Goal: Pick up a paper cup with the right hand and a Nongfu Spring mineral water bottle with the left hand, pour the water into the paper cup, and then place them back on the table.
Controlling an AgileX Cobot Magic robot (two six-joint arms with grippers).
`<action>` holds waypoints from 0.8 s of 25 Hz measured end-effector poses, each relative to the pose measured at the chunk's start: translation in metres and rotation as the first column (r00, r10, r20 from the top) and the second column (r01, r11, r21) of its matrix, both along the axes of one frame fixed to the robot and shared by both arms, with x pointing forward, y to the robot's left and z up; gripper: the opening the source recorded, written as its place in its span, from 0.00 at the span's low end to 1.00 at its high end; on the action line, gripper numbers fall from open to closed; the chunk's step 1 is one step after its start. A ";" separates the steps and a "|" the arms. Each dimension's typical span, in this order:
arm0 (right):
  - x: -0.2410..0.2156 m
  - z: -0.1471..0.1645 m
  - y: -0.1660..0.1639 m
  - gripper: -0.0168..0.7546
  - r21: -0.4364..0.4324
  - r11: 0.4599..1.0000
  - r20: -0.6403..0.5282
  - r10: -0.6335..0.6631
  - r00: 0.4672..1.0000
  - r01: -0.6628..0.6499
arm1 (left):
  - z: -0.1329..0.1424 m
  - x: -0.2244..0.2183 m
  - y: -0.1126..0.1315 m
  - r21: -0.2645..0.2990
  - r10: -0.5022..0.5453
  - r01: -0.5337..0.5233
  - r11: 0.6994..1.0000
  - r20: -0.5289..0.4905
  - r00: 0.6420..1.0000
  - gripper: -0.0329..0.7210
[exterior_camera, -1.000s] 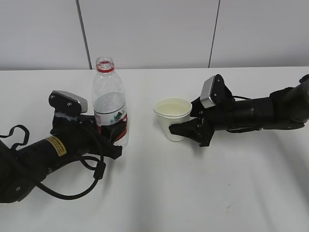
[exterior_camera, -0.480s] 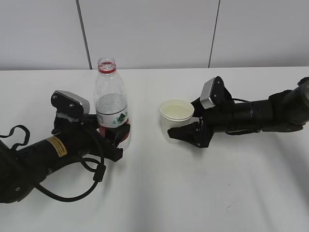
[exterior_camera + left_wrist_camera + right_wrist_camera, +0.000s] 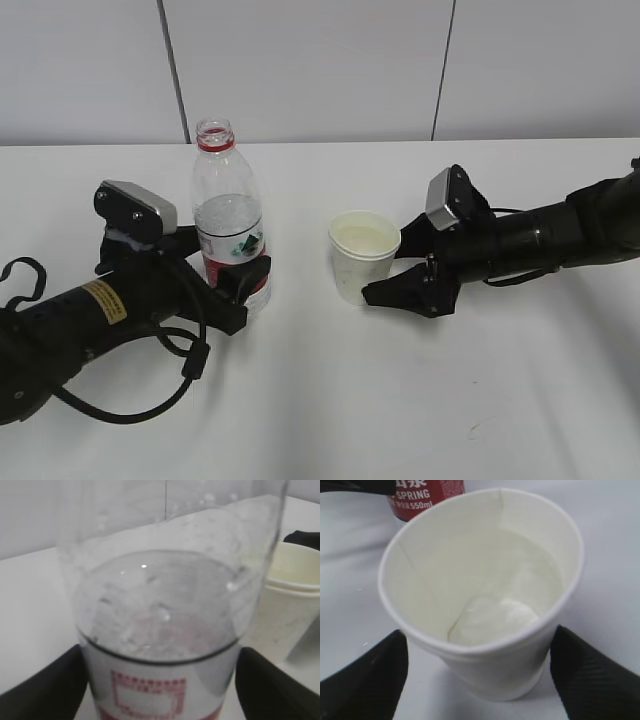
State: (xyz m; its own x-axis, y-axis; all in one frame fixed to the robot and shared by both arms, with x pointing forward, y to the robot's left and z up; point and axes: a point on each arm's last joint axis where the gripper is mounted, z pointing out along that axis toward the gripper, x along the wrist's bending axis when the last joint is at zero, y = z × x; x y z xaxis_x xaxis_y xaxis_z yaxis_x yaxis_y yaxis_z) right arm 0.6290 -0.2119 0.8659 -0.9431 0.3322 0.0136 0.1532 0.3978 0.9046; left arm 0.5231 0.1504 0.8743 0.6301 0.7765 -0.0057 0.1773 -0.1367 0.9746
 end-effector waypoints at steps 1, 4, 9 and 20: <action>0.000 0.003 -0.004 0.88 -0.007 1.000 0.000 0.000 1.000 0.000 | 0.001 -0.002 0.003 0.003 0.005 -0.005 1.000 -0.003 1.000 0.78; 0.001 0.010 -0.017 0.88 -0.023 1.000 0.001 -0.014 1.000 0.014 | 0.002 -0.008 0.015 0.017 0.031 -0.031 0.999 -0.022 0.999 0.78; 0.006 0.013 -0.037 0.85 -0.078 0.993 0.008 -0.089 0.996 0.090 | 0.008 -0.013 0.036 0.036 0.093 -0.091 0.995 -0.041 0.995 0.78; 0.026 0.012 -0.062 0.80 -0.124 0.901 0.010 -0.418 0.909 0.415 | 0.017 -0.009 0.062 0.127 0.197 -0.187 0.974 -0.072 0.978 0.78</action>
